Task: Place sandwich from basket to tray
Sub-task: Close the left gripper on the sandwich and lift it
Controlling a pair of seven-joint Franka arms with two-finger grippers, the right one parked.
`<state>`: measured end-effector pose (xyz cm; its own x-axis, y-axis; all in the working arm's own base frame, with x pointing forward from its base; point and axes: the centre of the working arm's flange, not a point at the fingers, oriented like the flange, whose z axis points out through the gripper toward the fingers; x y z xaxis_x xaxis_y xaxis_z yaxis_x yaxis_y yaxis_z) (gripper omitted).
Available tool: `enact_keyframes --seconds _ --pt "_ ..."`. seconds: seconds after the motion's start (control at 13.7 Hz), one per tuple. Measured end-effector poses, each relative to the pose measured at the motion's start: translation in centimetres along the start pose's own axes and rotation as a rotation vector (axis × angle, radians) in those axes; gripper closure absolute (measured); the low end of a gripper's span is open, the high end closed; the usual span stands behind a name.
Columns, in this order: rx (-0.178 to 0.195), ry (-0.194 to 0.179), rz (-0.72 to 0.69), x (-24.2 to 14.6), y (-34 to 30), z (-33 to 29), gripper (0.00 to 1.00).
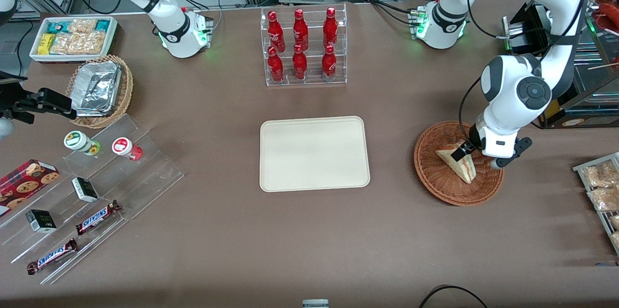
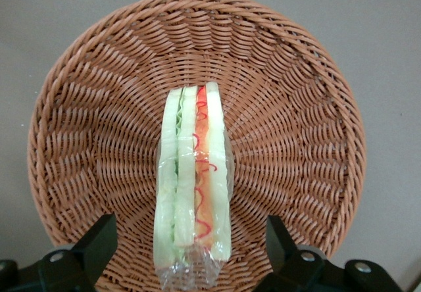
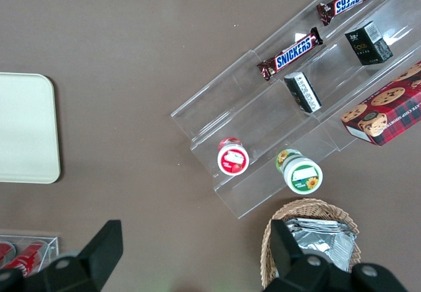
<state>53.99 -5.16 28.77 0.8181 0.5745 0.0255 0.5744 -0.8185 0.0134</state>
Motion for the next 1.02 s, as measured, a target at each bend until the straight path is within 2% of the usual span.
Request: enact_keyframes --seconds 0.51,0.66,0.8,1.02 --pt "-0.003 -0.005 -0.020 -0.2 -0.6 3.2 0.00" --pt "0.001 -0.013 -0.040 -0.4 -0.7 3.7 0.04" --pt "0.002 -0.021 -0.050 -0.5 -0.8 3.9 0.29" --pt "0.003 -0.023 -0.050 -0.6 -0.9 4.0 0.60"
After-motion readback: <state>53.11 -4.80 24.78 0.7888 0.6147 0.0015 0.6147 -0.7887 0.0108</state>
